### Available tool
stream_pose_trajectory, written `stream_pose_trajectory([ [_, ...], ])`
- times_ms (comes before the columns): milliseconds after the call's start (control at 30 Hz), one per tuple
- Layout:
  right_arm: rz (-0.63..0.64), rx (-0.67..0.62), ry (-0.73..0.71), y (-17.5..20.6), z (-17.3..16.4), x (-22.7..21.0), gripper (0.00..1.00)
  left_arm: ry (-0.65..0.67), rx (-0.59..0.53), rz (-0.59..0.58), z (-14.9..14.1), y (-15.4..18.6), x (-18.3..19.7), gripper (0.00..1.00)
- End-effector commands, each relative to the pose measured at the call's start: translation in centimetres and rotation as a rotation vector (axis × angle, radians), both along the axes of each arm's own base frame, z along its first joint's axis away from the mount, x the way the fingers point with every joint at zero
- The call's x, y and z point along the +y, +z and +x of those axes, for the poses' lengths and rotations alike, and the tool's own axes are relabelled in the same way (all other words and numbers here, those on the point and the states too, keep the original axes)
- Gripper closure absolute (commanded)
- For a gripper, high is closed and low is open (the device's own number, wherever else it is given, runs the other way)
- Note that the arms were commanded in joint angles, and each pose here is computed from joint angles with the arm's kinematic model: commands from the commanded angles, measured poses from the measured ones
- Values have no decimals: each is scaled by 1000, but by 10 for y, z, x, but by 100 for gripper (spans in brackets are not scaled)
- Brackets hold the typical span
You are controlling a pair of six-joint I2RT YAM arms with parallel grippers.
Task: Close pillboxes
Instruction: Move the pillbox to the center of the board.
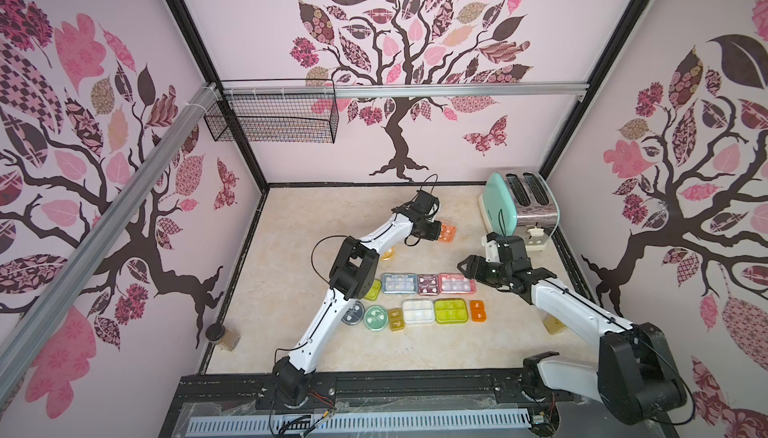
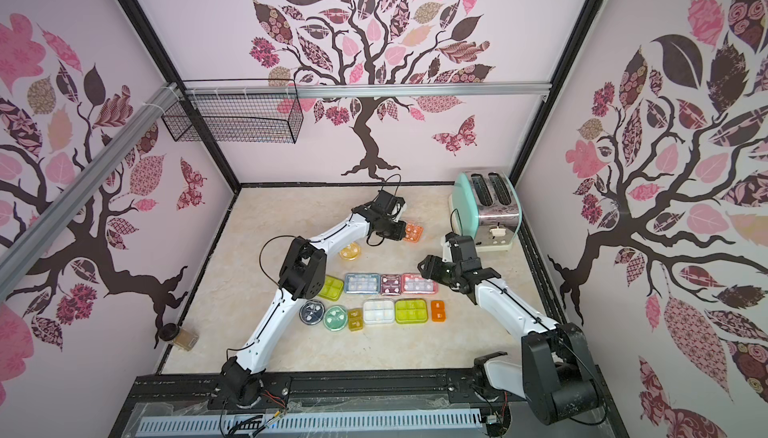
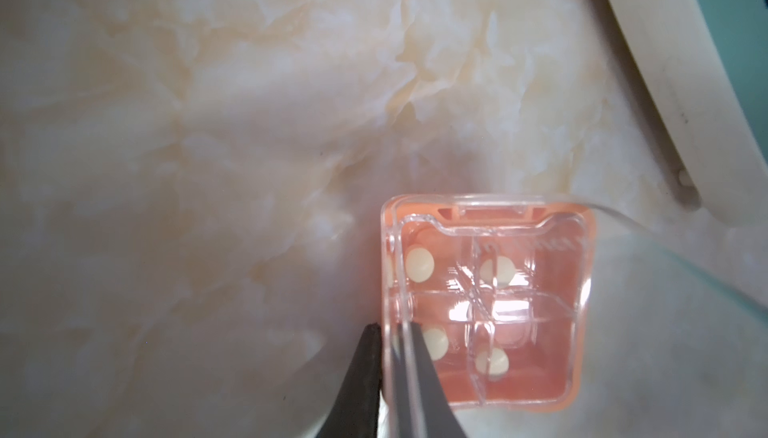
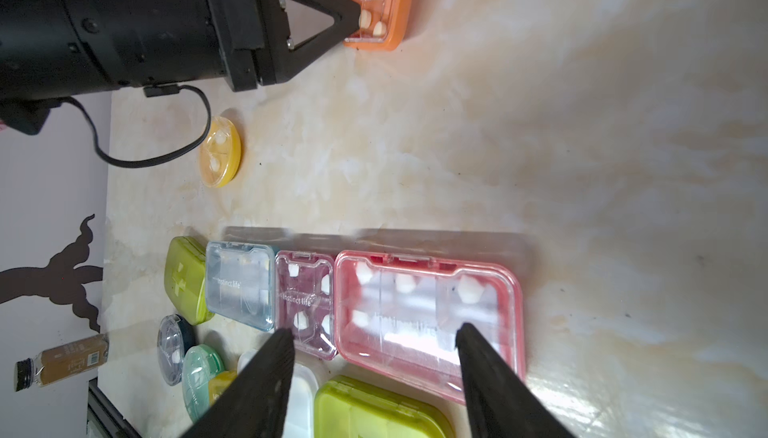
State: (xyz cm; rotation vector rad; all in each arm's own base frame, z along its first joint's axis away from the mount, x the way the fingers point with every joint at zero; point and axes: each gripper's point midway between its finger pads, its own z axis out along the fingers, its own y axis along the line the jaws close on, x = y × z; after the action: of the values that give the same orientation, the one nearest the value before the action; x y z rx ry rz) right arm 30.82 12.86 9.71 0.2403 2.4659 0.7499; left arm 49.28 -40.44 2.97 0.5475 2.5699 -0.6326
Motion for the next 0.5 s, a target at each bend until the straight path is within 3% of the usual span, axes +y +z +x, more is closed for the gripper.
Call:
stream_pose_trajectory([
  [0,-14,17,2,-5,-1,-3,34,74,11,38,-1,21,28,87],
  [267,-3,22,6,-9,3,0,34,155,22,170,-20,35,96,87],
  [467,-19,54,25,-19,5,1,36,198,49,205,-42,21,134,88],
])
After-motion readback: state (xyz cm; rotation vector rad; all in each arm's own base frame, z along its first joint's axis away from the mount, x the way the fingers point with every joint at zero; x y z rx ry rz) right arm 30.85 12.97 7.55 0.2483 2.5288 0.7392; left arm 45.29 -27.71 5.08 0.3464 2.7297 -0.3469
